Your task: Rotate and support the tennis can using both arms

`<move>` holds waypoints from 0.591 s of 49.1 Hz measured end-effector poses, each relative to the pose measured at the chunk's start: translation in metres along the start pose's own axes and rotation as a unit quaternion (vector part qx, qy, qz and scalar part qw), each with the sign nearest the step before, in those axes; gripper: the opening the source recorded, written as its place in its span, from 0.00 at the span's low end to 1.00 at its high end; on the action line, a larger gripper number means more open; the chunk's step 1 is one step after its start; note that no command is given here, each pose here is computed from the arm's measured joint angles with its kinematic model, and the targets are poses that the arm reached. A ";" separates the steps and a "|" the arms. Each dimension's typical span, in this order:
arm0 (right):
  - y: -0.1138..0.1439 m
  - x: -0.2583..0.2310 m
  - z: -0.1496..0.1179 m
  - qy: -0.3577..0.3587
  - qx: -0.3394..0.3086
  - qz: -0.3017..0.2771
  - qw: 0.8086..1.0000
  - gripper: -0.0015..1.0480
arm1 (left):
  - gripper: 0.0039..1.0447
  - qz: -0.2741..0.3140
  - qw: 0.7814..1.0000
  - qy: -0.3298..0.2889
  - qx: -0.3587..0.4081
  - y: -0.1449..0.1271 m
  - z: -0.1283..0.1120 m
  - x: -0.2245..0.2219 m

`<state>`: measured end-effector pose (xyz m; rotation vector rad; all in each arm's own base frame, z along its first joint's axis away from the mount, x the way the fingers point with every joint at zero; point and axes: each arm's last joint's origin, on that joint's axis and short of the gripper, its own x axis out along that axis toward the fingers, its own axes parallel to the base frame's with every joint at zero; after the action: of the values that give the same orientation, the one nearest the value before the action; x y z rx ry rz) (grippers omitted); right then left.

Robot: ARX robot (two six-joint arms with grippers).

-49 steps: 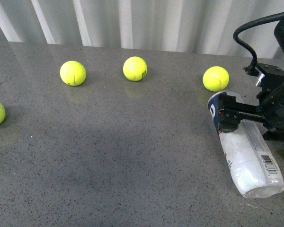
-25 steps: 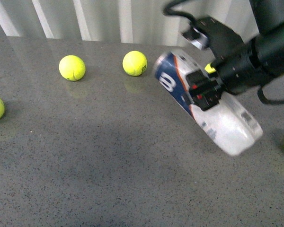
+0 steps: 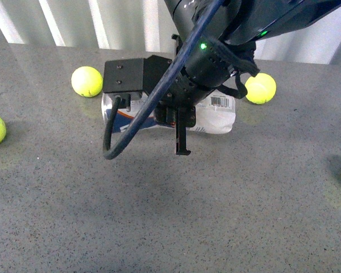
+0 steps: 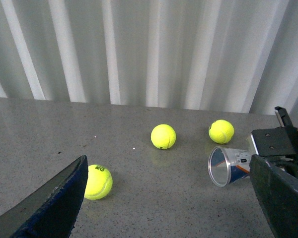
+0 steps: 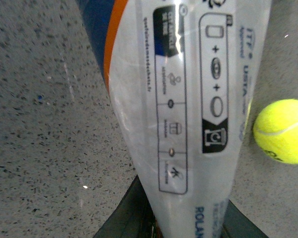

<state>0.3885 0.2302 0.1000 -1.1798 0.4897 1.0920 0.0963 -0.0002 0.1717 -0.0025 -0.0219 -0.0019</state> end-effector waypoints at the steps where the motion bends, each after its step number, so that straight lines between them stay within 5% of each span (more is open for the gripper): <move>1: 0.000 0.004 -0.001 0.004 -0.002 0.002 1.000 0.14 | 0.94 0.000 1.000 0.000 0.000 0.000 0.000 0.000; 16: -0.003 0.030 -0.006 0.043 0.031 0.004 0.999 0.10 | 0.94 0.000 1.000 0.000 0.000 0.000 0.000 0.000; 29: 0.014 0.036 -0.010 0.028 0.093 0.015 0.995 0.57 | 0.94 0.000 1.000 0.000 0.000 0.000 0.000 0.000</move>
<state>0.3943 0.2364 0.0608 -1.0446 0.6413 1.0175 0.0963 -0.0002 0.1717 -0.0025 -0.0219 -0.0019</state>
